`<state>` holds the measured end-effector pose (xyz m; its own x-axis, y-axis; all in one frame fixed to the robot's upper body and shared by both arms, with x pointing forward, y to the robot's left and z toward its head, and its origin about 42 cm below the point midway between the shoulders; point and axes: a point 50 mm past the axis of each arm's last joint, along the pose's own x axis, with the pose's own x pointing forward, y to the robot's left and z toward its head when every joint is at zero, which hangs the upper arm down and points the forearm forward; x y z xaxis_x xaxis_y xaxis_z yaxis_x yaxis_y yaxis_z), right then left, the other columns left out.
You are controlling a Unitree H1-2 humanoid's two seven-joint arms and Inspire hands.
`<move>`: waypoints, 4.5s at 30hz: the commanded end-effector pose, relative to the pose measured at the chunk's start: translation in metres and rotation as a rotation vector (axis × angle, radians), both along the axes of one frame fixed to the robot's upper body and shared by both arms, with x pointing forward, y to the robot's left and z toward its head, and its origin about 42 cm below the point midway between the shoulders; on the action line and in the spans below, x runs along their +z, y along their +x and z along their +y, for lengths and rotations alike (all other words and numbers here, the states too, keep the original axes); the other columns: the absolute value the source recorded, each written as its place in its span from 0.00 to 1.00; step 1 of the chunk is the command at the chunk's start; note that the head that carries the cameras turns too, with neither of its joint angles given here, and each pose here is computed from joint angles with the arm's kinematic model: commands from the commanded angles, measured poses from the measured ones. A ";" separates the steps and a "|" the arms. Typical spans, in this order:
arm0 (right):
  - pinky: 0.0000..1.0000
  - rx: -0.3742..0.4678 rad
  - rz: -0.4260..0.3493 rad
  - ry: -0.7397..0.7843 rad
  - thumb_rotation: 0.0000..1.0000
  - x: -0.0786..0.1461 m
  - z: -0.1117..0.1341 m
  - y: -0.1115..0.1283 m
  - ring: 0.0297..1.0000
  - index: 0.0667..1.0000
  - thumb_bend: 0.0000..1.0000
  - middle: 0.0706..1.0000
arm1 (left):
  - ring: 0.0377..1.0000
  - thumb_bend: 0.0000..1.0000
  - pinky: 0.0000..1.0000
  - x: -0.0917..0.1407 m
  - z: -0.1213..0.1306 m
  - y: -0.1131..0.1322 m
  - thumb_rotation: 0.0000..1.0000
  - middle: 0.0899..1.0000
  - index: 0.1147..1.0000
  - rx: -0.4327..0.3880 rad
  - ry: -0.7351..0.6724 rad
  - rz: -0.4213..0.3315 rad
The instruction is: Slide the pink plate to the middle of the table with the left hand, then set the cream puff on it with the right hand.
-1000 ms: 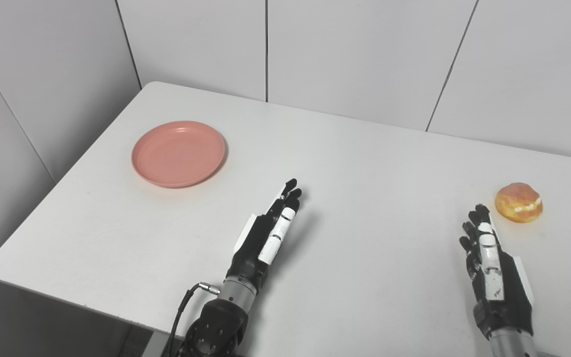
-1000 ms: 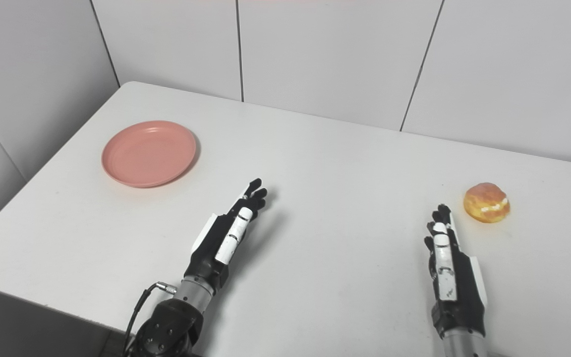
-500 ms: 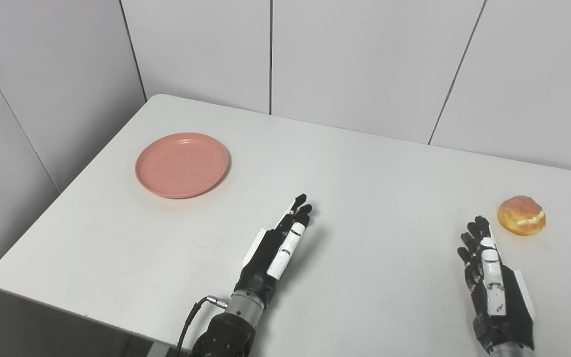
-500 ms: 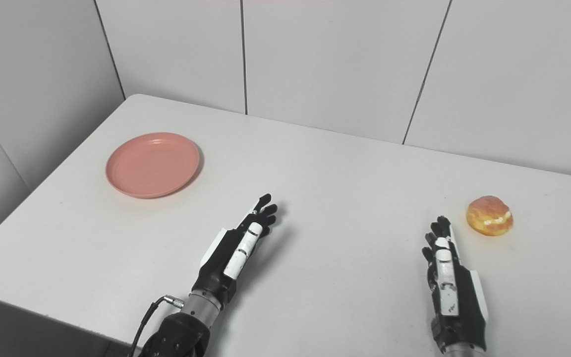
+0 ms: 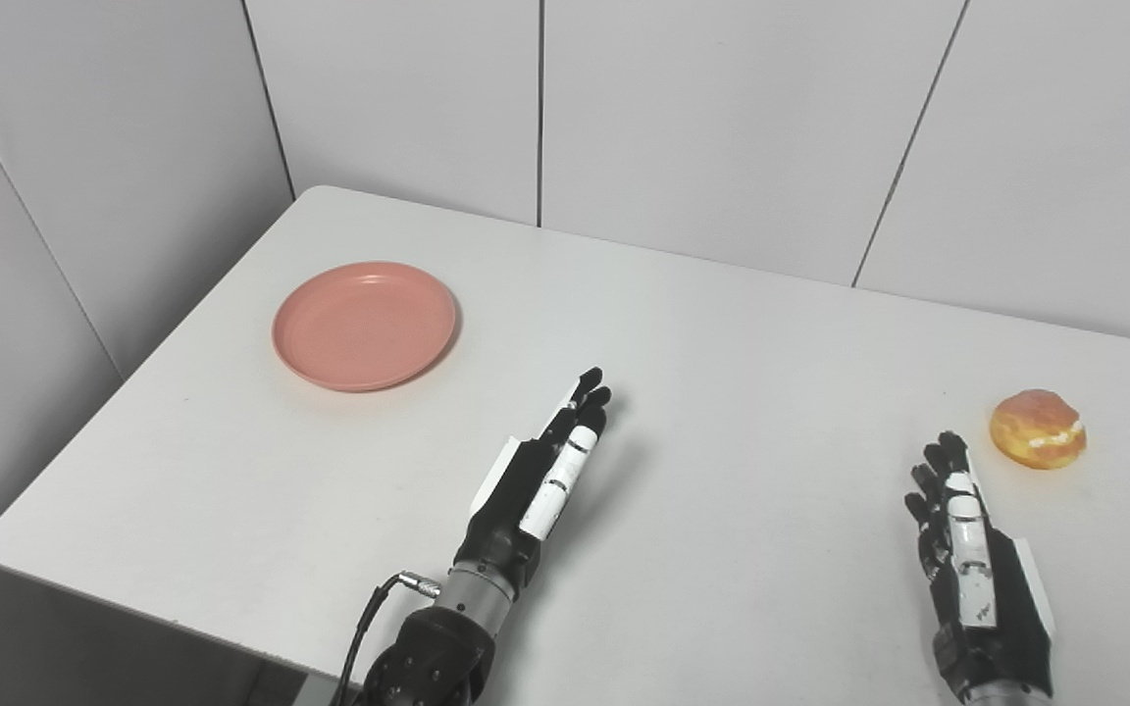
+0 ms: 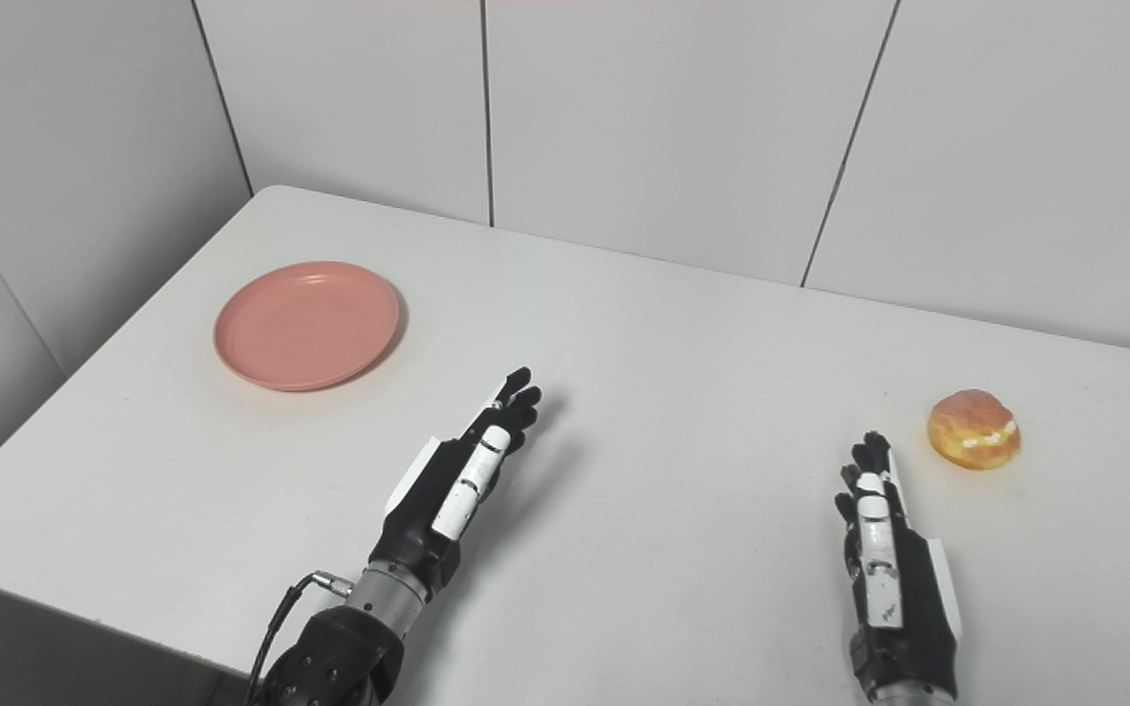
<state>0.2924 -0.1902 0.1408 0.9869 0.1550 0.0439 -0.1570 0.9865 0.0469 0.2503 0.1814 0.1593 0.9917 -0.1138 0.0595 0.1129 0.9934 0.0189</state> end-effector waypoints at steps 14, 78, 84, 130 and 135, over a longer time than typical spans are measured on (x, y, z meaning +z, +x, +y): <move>1.00 -0.007 -0.083 -0.007 1.00 0.013 0.003 0.005 1.00 1.00 0.15 1.00 | 0.97 0.45 1.00 0.088 0.024 0.009 1.00 0.99 0.98 -0.048 -0.042 -0.172; 1.00 -0.008 -0.082 -0.013 1.00 0.010 -0.001 0.004 1.00 1.00 0.18 1.00 | 0.88 0.40 0.90 0.128 0.266 0.108 1.00 0.87 0.85 0.535 -0.004 -0.299; 1.00 0.000 -0.086 -0.025 1.00 0.010 -0.001 0.004 1.00 1.00 0.19 1.00 | 0.88 0.36 0.89 0.118 0.269 0.113 1.00 0.86 0.84 0.532 -0.057 -0.262; 1.00 0.001 -0.067 -0.009 1.00 0.011 -0.006 0.004 1.00 1.00 0.18 1.00 | 0.88 0.30 0.89 0.044 0.301 0.119 1.00 0.86 0.84 0.605 -0.156 -0.052; 1.00 0.006 -0.067 -0.005 1.00 0.012 -0.007 0.003 1.00 1.00 0.16 1.00 | 0.87 0.31 0.87 0.032 0.306 0.119 0.99 0.86 0.84 0.609 -0.183 -0.032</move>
<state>0.2912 -0.1977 0.1347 0.9886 0.1485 0.0234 -0.1492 0.9884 0.0301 0.3618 0.4759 0.1625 0.8723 0.4863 -0.0514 -0.4876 0.8568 -0.1681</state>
